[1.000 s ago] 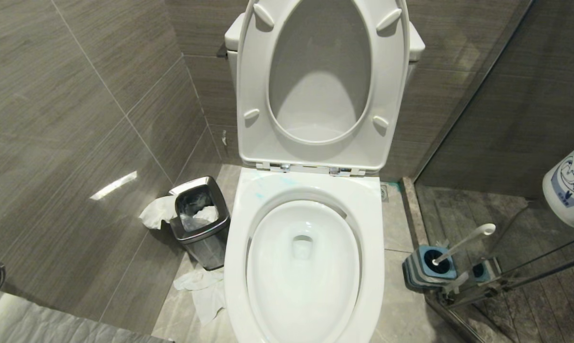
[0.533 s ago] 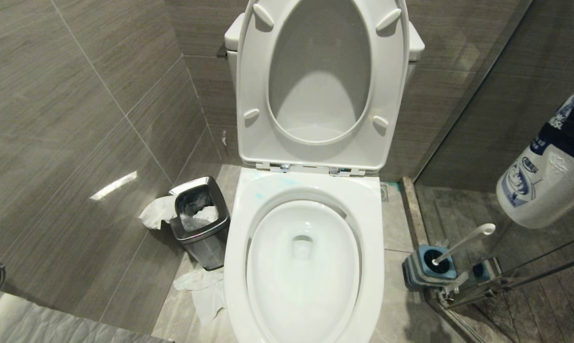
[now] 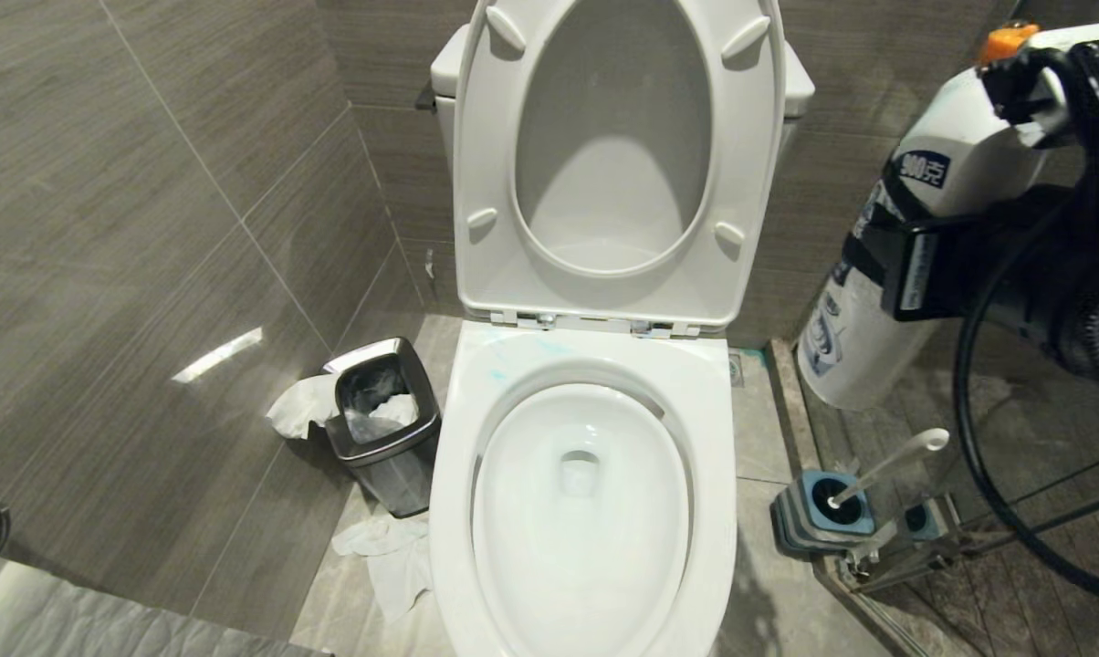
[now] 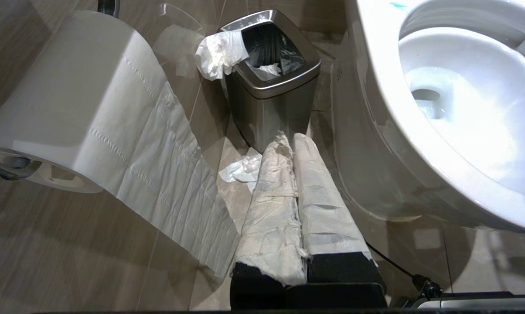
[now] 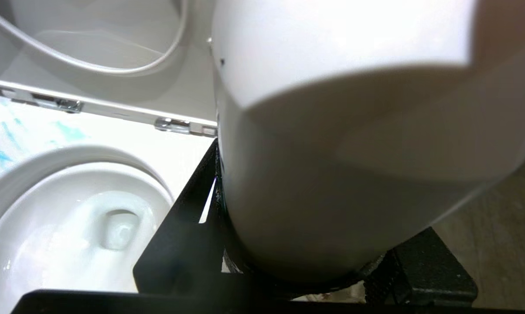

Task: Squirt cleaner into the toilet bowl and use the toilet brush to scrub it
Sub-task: Pour in the cleaning agent

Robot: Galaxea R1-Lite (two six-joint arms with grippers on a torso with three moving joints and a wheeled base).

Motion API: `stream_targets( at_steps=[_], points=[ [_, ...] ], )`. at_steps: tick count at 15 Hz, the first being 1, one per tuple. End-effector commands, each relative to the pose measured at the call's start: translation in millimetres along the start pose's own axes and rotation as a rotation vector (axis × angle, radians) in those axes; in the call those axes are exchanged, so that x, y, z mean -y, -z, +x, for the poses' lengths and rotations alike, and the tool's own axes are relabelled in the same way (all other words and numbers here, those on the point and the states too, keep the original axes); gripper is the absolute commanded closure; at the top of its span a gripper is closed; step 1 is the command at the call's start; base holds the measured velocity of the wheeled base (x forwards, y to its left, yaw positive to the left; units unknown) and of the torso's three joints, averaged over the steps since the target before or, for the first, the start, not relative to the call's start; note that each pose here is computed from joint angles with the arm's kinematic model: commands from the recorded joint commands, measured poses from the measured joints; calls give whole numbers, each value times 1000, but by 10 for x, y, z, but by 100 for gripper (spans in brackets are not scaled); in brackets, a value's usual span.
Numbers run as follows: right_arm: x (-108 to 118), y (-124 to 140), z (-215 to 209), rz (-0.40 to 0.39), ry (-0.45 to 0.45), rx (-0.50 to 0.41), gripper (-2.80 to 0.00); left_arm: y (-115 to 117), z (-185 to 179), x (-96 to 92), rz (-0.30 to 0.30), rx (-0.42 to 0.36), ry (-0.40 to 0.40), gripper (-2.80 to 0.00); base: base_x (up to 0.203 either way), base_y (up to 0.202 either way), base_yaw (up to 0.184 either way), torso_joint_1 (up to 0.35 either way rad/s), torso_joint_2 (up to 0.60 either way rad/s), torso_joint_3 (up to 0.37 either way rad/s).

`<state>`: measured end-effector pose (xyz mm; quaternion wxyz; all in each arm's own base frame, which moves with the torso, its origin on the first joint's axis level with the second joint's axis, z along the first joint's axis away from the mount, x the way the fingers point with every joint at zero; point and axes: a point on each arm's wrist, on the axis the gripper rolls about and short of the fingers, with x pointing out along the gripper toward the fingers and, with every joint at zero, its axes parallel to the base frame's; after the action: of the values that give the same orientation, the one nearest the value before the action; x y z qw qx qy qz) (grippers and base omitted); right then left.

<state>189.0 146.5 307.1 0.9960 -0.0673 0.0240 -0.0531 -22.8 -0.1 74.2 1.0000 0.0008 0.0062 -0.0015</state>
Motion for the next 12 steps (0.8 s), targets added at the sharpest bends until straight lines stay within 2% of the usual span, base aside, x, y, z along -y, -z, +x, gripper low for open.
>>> stream_targets(
  at_steps=[1,3,5,12],
  points=[
    [-280,136,95,-55,-39,-38,0,4,2,0,0,-3,0,0,0,0,0,0,0,0],
    [-364,185,100,-82,-40,-51,0,4,2,0,0,-3,0,0,0,0,0,0,0,0],
    [-416,238,116,-150,-38,-64,0,4,2,0,0,-3,0,0,0,0,0,0,0,0],
    [-572,336,210,-541,23,-99,0,4,2,0,1,-3,2,0,0,0,0,0,0,0]
  ],
)
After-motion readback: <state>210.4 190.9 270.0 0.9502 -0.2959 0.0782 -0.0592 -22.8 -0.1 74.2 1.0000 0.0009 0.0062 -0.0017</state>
